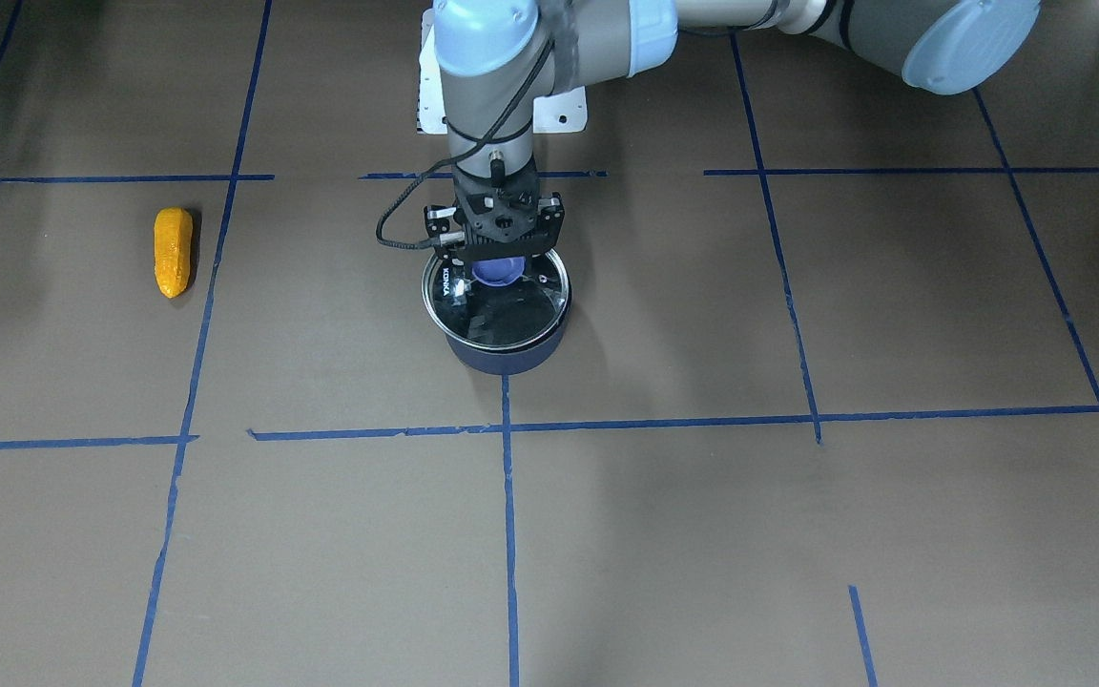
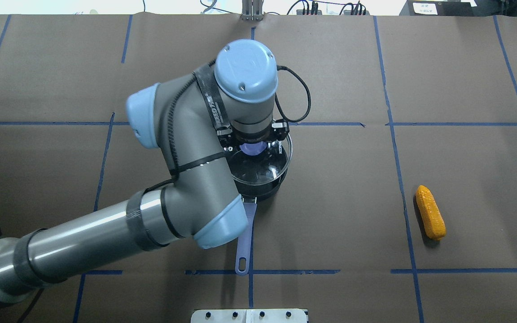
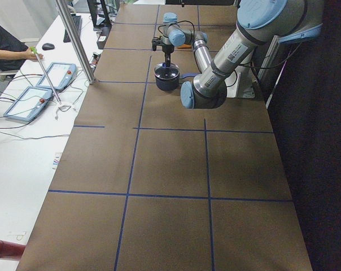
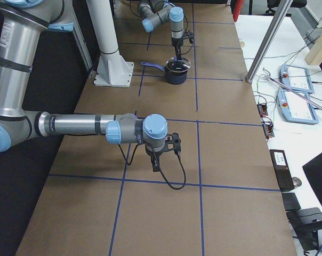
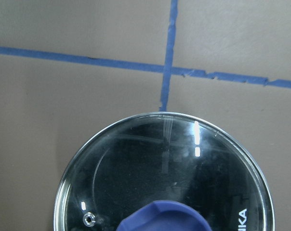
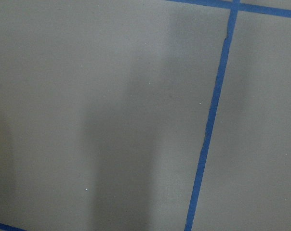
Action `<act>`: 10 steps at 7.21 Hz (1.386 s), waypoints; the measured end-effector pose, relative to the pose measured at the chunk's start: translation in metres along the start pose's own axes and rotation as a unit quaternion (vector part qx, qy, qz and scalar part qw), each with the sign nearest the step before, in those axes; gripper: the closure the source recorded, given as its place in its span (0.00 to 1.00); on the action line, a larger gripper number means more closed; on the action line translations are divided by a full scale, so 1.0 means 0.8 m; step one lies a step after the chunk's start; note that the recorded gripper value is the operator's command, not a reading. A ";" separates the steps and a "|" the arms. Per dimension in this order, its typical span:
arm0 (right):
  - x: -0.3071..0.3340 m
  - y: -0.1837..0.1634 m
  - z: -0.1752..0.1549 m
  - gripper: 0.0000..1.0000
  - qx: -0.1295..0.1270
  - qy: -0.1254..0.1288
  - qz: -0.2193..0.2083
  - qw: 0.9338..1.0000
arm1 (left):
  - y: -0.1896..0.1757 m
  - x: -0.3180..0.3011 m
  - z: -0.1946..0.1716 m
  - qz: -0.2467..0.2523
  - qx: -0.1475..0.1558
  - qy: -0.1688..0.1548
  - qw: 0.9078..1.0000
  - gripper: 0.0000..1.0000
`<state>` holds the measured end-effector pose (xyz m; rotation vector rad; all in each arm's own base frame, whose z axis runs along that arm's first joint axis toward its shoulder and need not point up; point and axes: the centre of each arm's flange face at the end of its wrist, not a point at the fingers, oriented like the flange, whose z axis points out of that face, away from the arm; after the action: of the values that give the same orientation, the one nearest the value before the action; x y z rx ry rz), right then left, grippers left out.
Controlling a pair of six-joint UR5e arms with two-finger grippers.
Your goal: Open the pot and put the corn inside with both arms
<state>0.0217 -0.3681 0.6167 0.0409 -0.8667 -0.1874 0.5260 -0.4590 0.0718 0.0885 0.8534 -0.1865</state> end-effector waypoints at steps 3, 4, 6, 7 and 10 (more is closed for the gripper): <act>0.003 0.001 0.003 0.00 -0.002 0.000 0.002 1.000 | 0.008 -0.189 -0.026 0.062 0.019 -0.003 0.998 1.00; 0.004 0.001 0.004 0.00 -0.003 0.000 0.002 1.000 | 0.013 -0.243 -0.009 0.087 0.013 -0.026 0.996 1.00; 0.006 0.001 0.006 0.00 -0.005 -0.001 0.004 1.000 | 0.012 -0.311 0.051 0.111 0.001 -0.048 0.993 0.99; 0.006 0.001 0.007 0.00 -0.005 -0.002 0.004 1.000 | 0.006 -0.326 0.086 0.114 -0.005 -0.051 0.992 0.95; 0.007 0.001 0.007 0.00 -0.006 -0.003 0.005 1.000 | 0.001 -0.348 0.148 0.109 -0.042 -0.055 0.992 0.16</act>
<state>0.0208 -0.3680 0.6247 0.0256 -0.8722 -0.1834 0.4353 -0.4408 0.3596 0.0902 0.7354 0.0492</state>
